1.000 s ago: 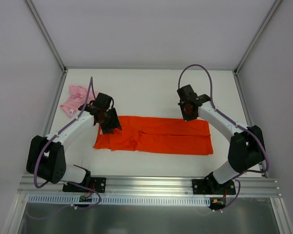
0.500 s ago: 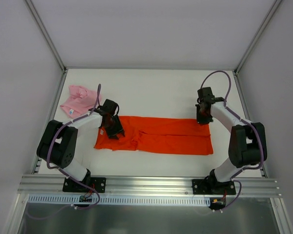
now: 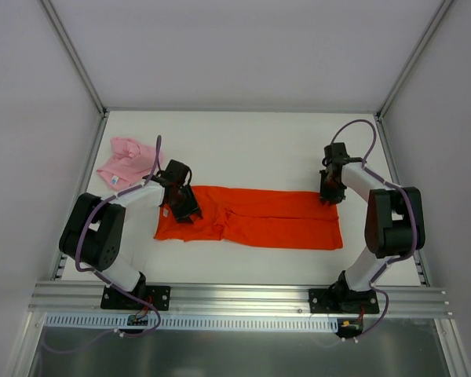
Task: Fold and stack the t-shirts
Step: Fold the other side of the tshirt into a rectangle, then rotate the tshirt 90 degrees
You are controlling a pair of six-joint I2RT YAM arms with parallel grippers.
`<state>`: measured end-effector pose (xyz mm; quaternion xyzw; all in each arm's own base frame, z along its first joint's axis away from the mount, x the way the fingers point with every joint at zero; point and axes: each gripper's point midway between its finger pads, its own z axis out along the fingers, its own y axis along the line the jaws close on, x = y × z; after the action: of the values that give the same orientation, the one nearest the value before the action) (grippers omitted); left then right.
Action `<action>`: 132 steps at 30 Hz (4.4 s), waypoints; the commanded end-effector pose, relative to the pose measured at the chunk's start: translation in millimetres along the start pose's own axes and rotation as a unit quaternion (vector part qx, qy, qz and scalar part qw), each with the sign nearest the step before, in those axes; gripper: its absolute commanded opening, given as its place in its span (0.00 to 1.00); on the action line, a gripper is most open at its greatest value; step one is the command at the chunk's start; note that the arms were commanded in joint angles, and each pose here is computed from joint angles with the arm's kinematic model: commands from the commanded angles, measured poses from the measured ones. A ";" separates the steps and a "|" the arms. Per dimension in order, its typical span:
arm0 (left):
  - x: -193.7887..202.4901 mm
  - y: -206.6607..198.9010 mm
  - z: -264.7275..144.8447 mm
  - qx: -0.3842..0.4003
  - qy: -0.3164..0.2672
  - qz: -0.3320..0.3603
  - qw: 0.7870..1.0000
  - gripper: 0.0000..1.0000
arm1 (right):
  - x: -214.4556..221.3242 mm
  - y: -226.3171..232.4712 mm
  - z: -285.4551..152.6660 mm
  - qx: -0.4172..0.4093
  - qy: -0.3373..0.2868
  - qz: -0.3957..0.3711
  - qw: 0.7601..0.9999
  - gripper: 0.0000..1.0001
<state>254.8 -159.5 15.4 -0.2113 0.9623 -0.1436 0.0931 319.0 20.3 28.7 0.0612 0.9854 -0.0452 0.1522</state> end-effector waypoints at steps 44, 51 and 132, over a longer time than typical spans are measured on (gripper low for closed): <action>15.9 32.5 21.0 -0.054 0.015 0.011 0.998 0.39 | -17.5 -26.9 10.6 0.020 0.000 0.011 1.000 0.01; 17.2 33.8 21.2 -0.055 0.016 0.012 0.998 0.39 | -36.7 -31.1 -9.2 0.024 -0.030 0.005 0.999 0.01; -134.0 -62.8 24.2 -0.017 -0.101 0.068 0.992 0.41 | 108.7 70.3 -19.6 0.075 -0.018 0.148 0.986 0.47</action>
<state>383.9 -168.3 22.5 -0.1887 0.9603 -0.1132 0.1713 249.9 100.9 17.0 0.1878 0.9600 -0.0850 0.1894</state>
